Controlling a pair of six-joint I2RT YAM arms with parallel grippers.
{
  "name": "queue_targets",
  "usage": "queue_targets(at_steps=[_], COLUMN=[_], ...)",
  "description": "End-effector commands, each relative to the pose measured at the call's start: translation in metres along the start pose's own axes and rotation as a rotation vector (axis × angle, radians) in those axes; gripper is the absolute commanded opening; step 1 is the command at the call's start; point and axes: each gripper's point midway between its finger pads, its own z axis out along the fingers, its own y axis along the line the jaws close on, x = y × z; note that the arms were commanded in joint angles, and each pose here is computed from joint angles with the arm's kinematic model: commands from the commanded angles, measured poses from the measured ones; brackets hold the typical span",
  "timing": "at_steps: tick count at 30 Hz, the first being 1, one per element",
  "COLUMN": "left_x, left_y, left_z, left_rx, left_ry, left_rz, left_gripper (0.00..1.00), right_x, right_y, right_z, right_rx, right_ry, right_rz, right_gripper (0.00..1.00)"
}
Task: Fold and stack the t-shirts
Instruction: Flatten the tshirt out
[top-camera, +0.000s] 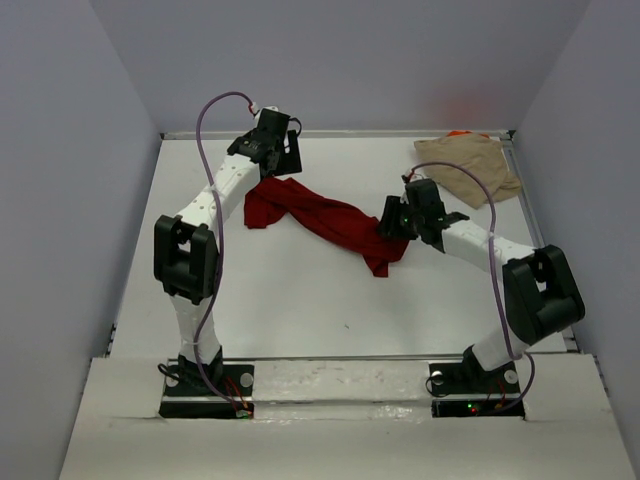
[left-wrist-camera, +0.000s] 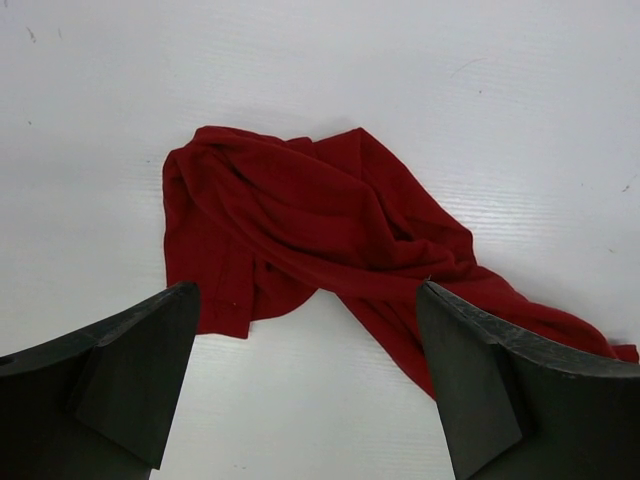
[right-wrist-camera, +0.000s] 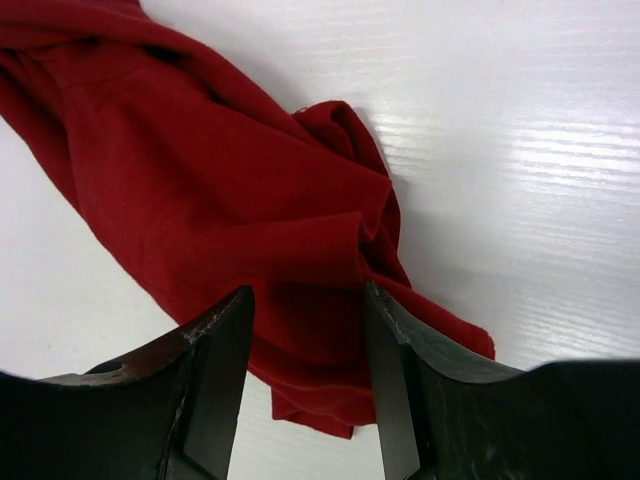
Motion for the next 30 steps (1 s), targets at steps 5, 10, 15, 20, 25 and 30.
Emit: queue_targets(at_steps=[5,10,15,20,25,30], left_x=[-0.014,-0.013,-0.011,-0.01,-0.007,0.003], left_y=[0.002,0.001,-0.001,-0.002,-0.002,-0.004], left_z=[-0.009,-0.01,-0.007,-0.006,-0.003,0.004], left_rx=[-0.003,0.008,0.015,0.017,0.015,0.014], left_ry=[-0.033,-0.04,-0.03,-0.027,-0.022,-0.004], left_rz=[0.006,0.008,0.009,0.01,0.009,0.012], left_gripper=[0.99,0.99,0.99,0.99,0.99,0.99], right_x=[-0.021,-0.025,-0.015,-0.013,-0.015,-0.017], right_y=[-0.012,-0.012,-0.005,-0.004,-0.006,-0.013], right_z=[0.007,0.013,0.014,0.016,0.018,0.02], right_rx=[0.028,0.017,-0.031,-0.038,-0.031,0.004], right_ry=[-0.068,-0.057,-0.031,-0.028,-0.032,-0.041], right_rz=[-0.013,-0.017,0.016,0.011,-0.01,-0.032], right_gripper=[0.53,0.52,0.5,0.47,0.44,0.42])
